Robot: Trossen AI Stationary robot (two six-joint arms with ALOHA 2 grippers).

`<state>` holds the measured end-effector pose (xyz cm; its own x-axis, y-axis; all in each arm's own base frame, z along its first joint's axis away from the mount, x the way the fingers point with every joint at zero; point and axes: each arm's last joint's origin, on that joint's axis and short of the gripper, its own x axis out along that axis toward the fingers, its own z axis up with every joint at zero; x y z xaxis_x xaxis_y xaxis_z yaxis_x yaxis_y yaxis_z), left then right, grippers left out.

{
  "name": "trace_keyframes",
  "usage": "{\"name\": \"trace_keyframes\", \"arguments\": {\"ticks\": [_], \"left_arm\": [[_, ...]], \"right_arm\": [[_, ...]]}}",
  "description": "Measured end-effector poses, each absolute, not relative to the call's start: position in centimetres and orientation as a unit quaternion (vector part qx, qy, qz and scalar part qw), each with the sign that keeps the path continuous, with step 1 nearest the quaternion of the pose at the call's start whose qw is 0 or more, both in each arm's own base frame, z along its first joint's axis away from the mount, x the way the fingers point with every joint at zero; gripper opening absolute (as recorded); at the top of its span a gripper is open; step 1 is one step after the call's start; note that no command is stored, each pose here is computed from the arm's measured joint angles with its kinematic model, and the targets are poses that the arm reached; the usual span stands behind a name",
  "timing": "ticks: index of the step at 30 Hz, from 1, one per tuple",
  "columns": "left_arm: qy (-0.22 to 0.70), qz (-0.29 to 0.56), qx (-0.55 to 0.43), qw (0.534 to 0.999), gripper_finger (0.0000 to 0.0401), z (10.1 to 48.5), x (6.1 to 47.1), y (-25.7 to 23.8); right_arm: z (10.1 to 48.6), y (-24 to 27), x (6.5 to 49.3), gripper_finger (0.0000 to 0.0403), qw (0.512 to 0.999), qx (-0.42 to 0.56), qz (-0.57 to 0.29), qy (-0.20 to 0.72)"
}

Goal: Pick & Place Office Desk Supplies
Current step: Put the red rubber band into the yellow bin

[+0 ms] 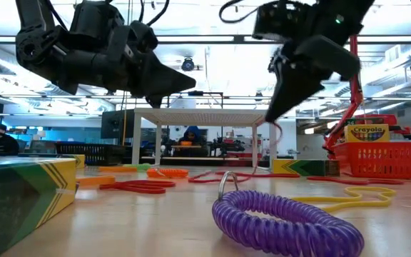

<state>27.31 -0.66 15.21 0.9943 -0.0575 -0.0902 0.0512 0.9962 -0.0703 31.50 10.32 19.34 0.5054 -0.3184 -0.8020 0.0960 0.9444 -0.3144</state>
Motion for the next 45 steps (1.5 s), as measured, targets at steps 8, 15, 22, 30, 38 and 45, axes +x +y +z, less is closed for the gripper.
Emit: {"name": "trace_keyframes", "arguments": {"ticks": [8, 15, 22, 30, 38, 45], "left_arm": [[0.068, -0.024, -0.077, 0.994, 0.0125, 15.3, 27.8, -1.8], [0.133, 0.0, -0.069, 0.989, 0.0208, 16.2, 30.8, -2.8], [0.127, -0.009, -0.069, 0.99, 0.0222, 16.8, 32.2, -3.2], [0.146, 0.017, -0.089, 0.985, 0.0134, 16.3, 32.9, -3.2], [0.145, 0.03, -0.092, 0.985, 0.001, 16.5, 32.8, -3.0], [0.171, 0.066, -0.073, 0.98, 0.0005, 17.6, 31.8, -2.7]], "right_arm": [[21.0, 9.4, 32.2, 0.0008, 0.881, -0.154, -0.135, 0.427], [21.7, 9.7, 33.0, 0.0004, 0.901, -0.16, -0.129, 0.383], [21.8, 9.7, 33.1, 0.0004, 0.903, -0.16, -0.139, 0.375], [22.2, 9.8, 33.5, 0.0009, 0.913, -0.15, -0.149, 0.35], [22.5, 9.9, 33.7, 0.0016, 0.921, -0.14, -0.154, 0.33], [23.5, 9.9, 32.8, 0.0102, 0.91, -0.18, -0.18, 0.327]]}}
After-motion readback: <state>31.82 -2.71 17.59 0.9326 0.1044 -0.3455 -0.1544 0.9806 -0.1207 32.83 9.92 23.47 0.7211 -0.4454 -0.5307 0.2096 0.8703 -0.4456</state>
